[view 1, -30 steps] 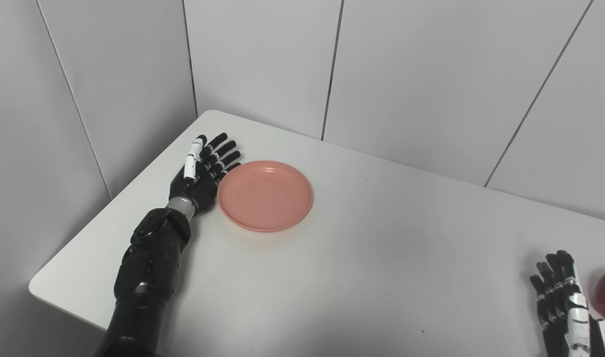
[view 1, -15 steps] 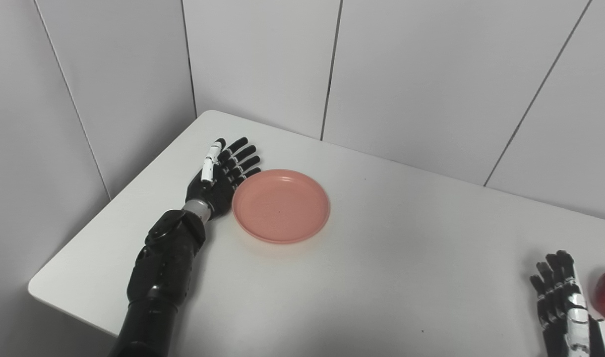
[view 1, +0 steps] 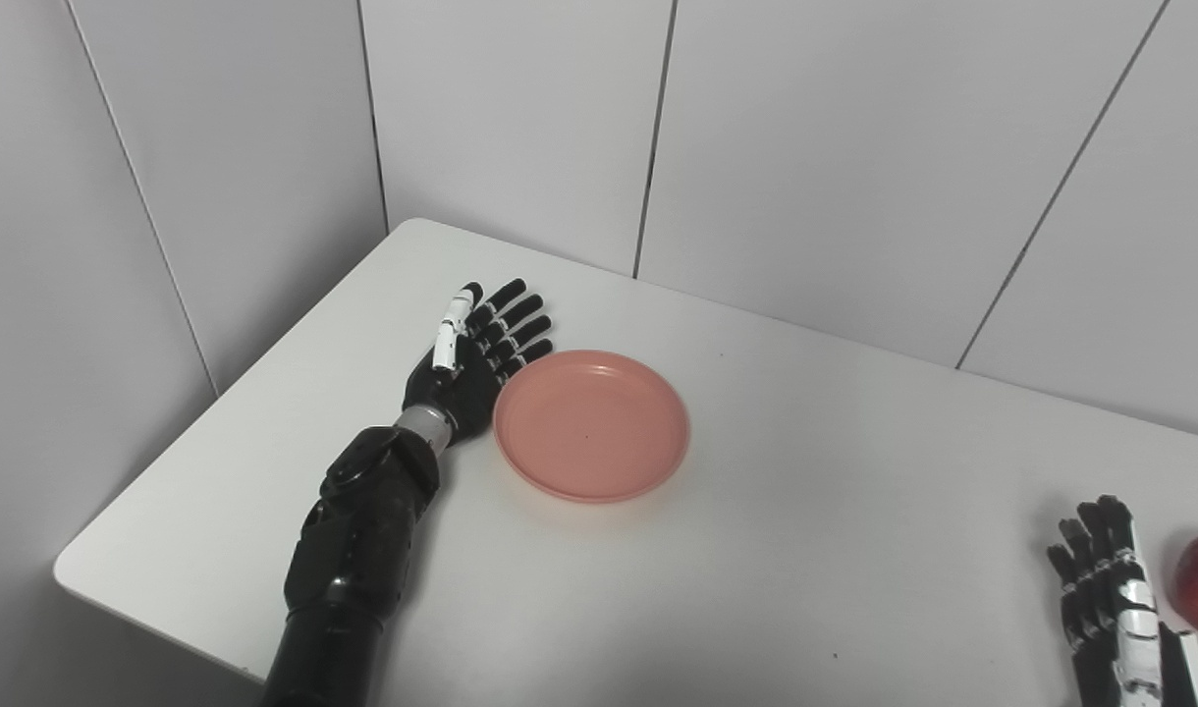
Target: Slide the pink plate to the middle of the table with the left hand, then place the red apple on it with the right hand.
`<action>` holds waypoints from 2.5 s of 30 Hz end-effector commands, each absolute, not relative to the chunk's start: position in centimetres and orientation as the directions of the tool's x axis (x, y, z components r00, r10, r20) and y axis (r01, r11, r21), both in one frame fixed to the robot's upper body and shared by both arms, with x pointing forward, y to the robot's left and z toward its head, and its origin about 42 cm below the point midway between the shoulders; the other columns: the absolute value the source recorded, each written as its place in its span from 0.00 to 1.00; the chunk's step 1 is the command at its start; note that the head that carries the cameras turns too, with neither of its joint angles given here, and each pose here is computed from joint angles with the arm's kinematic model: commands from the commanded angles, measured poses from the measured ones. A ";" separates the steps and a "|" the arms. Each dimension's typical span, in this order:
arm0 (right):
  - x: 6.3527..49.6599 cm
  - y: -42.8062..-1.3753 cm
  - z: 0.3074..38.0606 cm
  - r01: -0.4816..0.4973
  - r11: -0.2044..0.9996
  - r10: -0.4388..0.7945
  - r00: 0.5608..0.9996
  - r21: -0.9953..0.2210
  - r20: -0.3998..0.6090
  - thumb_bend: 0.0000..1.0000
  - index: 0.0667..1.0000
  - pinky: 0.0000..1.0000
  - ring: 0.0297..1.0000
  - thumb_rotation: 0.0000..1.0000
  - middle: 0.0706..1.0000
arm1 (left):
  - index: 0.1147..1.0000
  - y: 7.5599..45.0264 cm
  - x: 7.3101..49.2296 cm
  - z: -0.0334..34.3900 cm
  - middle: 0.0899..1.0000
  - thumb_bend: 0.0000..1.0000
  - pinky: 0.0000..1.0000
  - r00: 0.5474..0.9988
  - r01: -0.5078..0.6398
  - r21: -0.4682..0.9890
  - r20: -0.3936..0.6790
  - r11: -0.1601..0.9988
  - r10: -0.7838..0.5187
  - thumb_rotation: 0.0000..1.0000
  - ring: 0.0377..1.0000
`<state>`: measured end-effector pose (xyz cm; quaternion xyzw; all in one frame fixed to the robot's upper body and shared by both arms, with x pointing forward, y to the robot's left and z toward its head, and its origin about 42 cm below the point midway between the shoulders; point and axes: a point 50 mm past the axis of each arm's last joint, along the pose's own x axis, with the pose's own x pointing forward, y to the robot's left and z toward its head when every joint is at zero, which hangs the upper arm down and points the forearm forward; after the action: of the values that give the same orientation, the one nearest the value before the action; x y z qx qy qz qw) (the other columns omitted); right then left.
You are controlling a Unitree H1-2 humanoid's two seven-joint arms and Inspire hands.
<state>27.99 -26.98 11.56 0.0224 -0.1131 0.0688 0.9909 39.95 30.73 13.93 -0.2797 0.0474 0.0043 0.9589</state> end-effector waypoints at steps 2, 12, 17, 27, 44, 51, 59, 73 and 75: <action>25.8 -26.5 8.5 -0.118 0.991 0.108 0.985 0.063 0.134 0.31 1.00 1.00 0.99 1.00 1.00 | 0.82 29.5 40.8 15.3 0.85 0.30 0.86 0.999 0.005 -0.535 -0.025 0.845 -0.021 1.00 0.86; 25.6 -26.1 8.7 -0.121 0.990 0.110 0.985 0.078 0.133 0.33 1.00 1.00 0.99 1.00 1.00 | 0.84 26.7 39.9 13.9 0.87 0.31 0.90 0.999 0.011 -0.569 -0.027 0.822 -0.032 1.00 0.88; 25.6 -25.8 8.8 -0.119 0.990 0.106 0.984 0.079 0.143 0.36 1.00 1.00 0.98 1.00 1.00 | 0.84 25.6 39.3 12.8 0.87 0.31 0.89 0.999 0.006 -0.564 -0.039 0.826 -0.034 1.00 0.87; 25.4 -25.3 9.1 -0.114 0.991 0.103 0.985 0.074 0.141 0.37 1.00 1.00 0.98 1.00 1.00 | 0.84 24.0 38.3 12.0 0.86 0.30 0.85 0.998 0.027 -0.579 -0.032 0.815 -0.056 1.00 0.86; 25.5 -23.9 10.1 -0.106 0.991 0.095 0.987 0.082 0.133 0.37 1.00 1.00 0.98 1.00 0.99 | 0.85 21.5 37.3 14.2 0.88 0.32 0.87 0.996 0.073 -0.567 0.007 0.820 -0.084 1.00 0.87; 25.6 -23.4 10.5 -0.107 0.990 0.094 0.986 0.089 0.137 0.38 1.00 0.99 0.97 1.00 0.99 | 0.86 19.7 36.8 15.0 0.88 0.32 0.87 0.994 0.098 -0.561 0.011 0.822 -0.111 1.00 0.87; 25.9 -22.8 10.8 -0.112 0.990 0.099 0.985 0.089 0.144 0.37 0.99 0.97 0.96 1.00 0.98 | 0.84 17.8 36.3 15.6 0.86 0.32 0.86 0.993 0.097 -0.555 -0.007 0.826 -0.122 1.00 0.86; 26.2 -21.1 11.6 -0.118 0.989 0.104 0.984 0.092 0.146 0.39 0.99 0.97 0.96 1.00 0.98 | 0.84 16.8 36.0 16.7 0.86 0.31 0.86 0.988 0.123 -0.542 -0.010 0.831 -0.153 1.00 0.86; 26.3 -20.9 11.7 -0.122 0.988 0.107 0.983 0.093 0.147 0.38 1.00 0.98 0.97 1.00 0.99 | 0.83 16.5 35.9 16.7 0.86 0.30 0.86 0.987 0.132 -0.537 -0.008 0.833 -0.161 1.00 0.86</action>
<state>26.45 -21.51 11.86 0.0430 -0.0776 0.0570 0.9944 35.49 17.50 14.90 -0.2805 0.0539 -0.0573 0.9566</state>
